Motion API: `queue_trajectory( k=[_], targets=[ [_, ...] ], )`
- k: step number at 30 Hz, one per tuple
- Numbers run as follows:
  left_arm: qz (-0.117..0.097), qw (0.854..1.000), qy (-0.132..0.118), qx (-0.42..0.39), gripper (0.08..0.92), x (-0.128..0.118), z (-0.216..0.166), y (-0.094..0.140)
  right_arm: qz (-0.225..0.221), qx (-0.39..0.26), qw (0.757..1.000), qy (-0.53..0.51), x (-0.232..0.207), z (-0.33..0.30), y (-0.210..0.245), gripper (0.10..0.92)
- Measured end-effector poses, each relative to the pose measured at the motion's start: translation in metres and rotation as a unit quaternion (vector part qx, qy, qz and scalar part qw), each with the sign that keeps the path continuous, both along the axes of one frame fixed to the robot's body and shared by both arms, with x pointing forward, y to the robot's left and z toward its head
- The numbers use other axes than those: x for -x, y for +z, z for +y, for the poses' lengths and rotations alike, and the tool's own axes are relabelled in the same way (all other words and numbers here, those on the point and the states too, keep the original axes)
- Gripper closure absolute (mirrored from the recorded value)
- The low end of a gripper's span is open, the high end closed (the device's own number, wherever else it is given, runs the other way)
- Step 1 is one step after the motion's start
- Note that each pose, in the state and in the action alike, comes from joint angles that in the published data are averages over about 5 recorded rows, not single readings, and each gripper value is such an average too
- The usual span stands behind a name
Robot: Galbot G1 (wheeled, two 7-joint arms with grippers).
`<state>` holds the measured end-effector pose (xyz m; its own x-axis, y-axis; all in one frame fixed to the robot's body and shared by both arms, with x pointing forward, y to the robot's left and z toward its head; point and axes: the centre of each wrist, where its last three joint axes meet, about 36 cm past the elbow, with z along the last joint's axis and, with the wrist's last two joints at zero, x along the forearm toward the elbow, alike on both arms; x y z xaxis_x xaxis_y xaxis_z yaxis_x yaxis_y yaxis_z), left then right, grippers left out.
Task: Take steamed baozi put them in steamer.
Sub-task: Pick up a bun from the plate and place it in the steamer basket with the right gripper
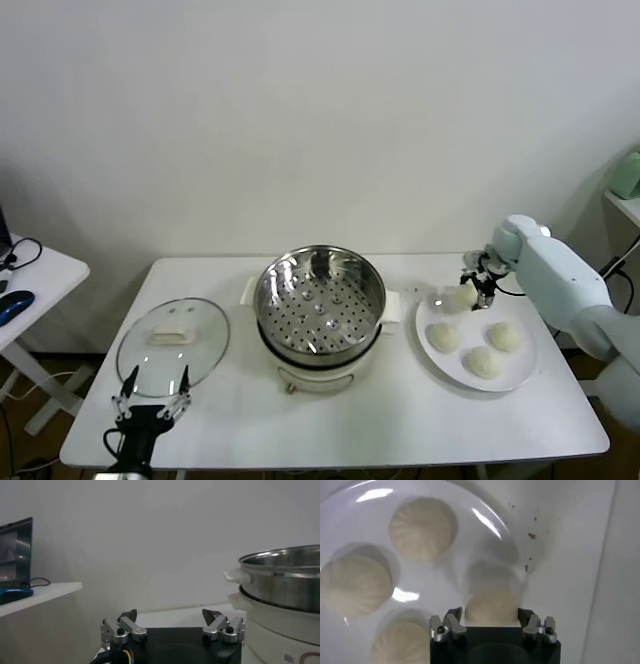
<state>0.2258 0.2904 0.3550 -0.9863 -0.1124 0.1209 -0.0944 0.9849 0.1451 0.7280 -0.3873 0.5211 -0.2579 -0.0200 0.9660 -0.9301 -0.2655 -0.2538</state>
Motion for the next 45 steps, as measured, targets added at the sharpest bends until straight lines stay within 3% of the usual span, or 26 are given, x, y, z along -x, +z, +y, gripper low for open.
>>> queue_trajectory(
  k=[10, 21, 34, 45],
  targets=[
    [-0.001, 1.0, -0.002, -0.003, 0.177, 0.001, -0.002, 0.003, -0.046, 0.03, 0.986, 0.159, 0.008, 0.081, 0.098, 0.295],
    [0.005, 1.0, -0.006, -0.004, 0.177, 0.006, -0.005, 0.001, -0.089, 0.088, 0.924, 0.362, 0.05, 0.197, 0.164, 0.293],
    [0.008, 1.0, 0.0, -0.014, 0.177, 0.011, -0.001, 0.007, -0.108, 0.141, 0.835, 0.521, 0.08, 0.316, 0.147, 0.293],
    [0.013, 1.0, -0.001, -0.017, 0.177, 0.017, 0.0, 0.005, -0.093, 0.163, 0.801, 0.568, 0.087, 0.37, 0.104, 0.284]
  ],
)
